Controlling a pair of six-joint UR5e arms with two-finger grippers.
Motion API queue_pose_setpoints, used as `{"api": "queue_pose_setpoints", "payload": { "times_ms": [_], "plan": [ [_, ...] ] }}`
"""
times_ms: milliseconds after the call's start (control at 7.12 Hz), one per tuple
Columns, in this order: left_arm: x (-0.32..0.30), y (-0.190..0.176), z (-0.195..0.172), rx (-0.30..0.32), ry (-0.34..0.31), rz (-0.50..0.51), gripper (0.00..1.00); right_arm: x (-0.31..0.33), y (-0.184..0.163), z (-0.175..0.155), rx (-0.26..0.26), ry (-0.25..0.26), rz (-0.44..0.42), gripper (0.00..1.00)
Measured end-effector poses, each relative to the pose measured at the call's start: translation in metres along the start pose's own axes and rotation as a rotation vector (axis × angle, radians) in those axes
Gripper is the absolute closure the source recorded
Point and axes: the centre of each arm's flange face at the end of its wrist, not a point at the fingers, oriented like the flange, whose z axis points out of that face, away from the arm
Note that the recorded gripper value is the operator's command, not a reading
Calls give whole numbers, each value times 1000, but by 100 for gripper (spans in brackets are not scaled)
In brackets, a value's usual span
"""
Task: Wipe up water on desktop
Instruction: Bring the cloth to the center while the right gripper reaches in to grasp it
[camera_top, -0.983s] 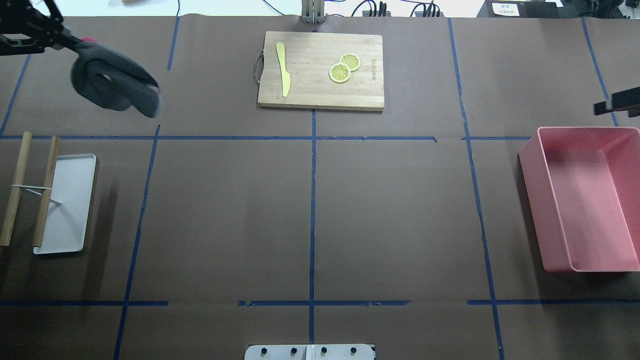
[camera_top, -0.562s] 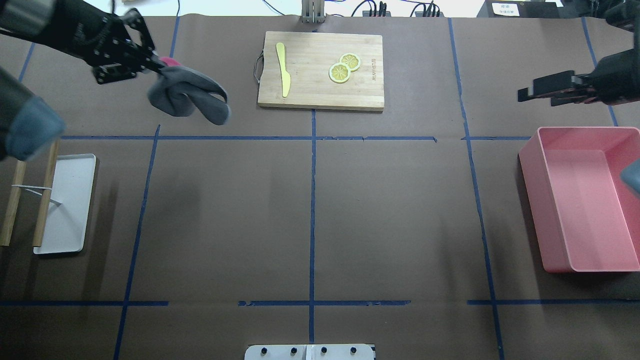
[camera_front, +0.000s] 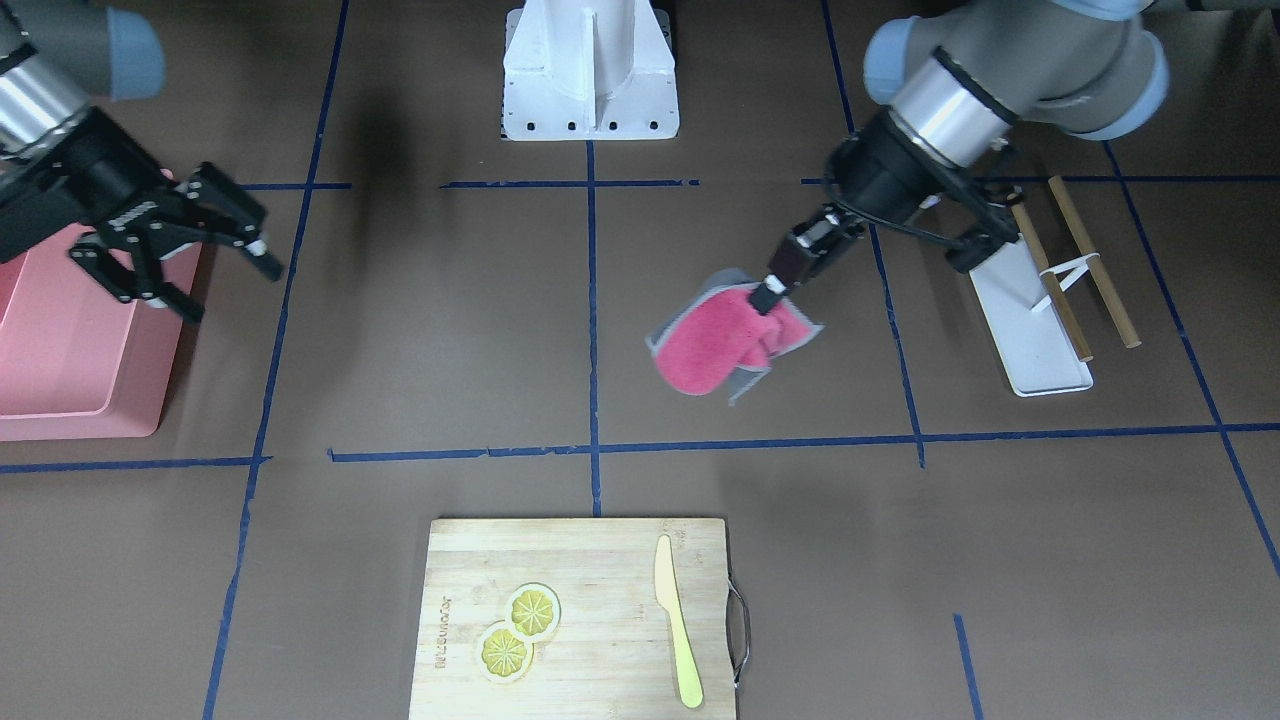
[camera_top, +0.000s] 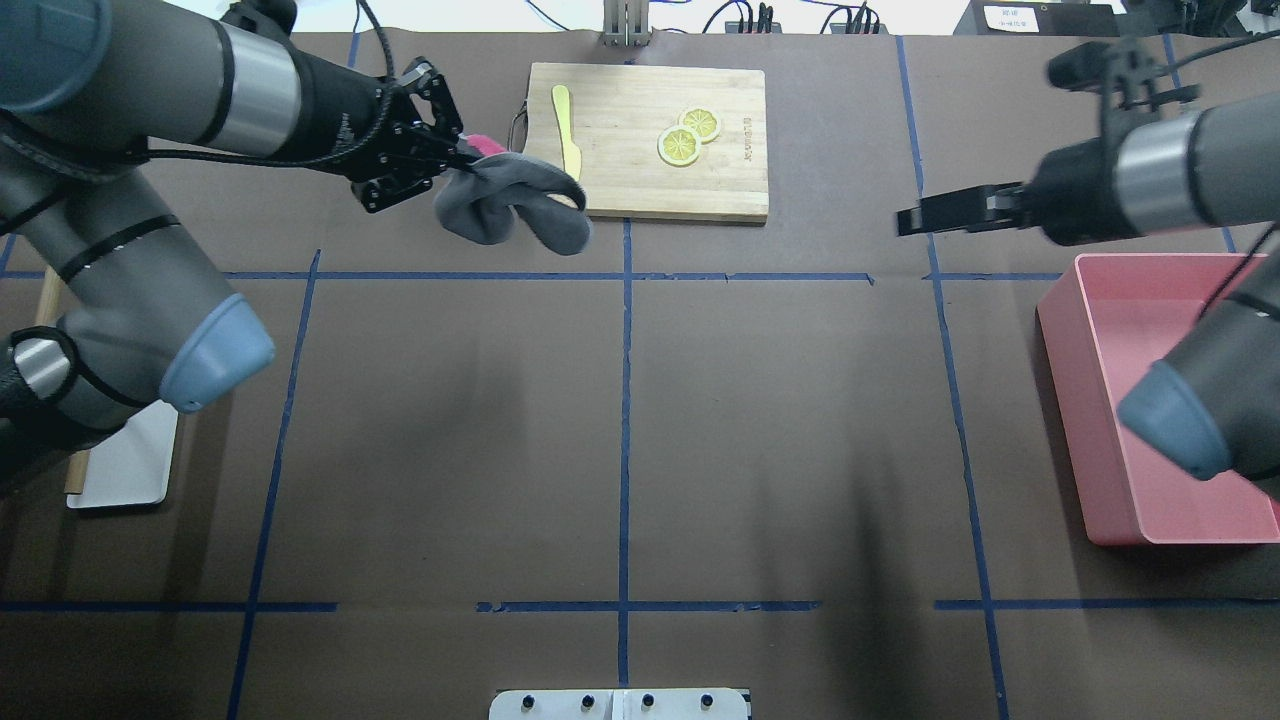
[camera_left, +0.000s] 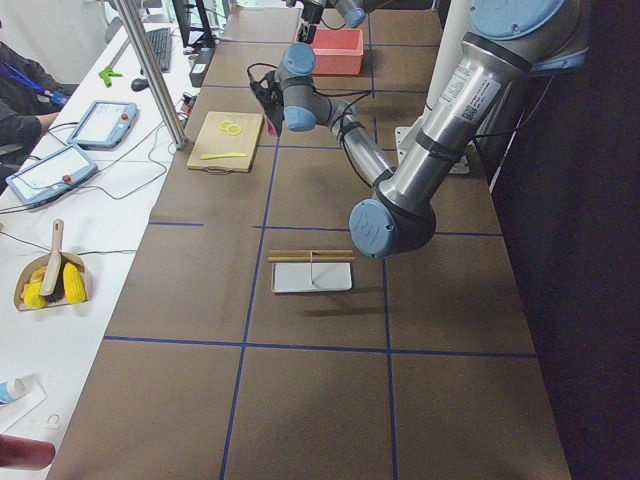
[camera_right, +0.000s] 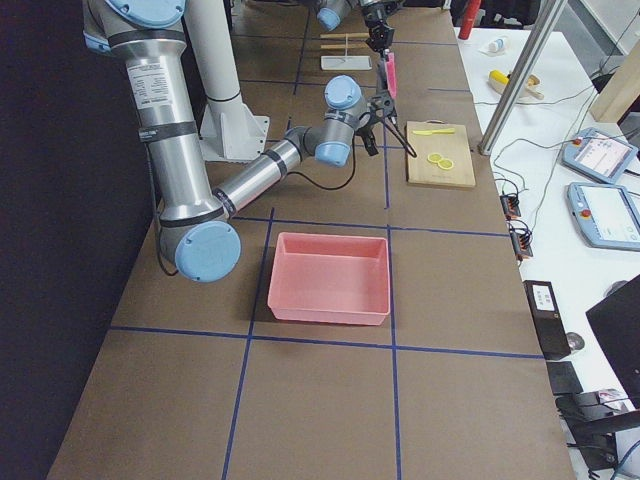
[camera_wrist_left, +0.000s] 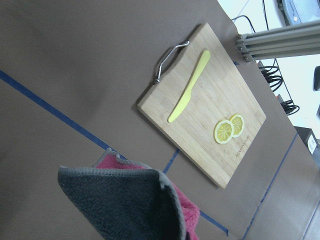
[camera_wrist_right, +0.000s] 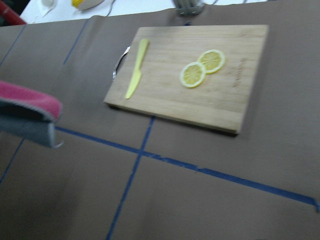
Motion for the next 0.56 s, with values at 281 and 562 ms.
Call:
{"api": "queue_pose_setpoints", "payload": {
  "times_ms": [281, 562],
  "plan": [
    [1, 12, 10, -19, 9, 1, 98, -75, 31, 49, 38, -37, -211, 1],
    [-12, 45, 31, -80, -19, 17, 98, -105, 51, 72, 69, -4, -301, 1]
  ]
}}
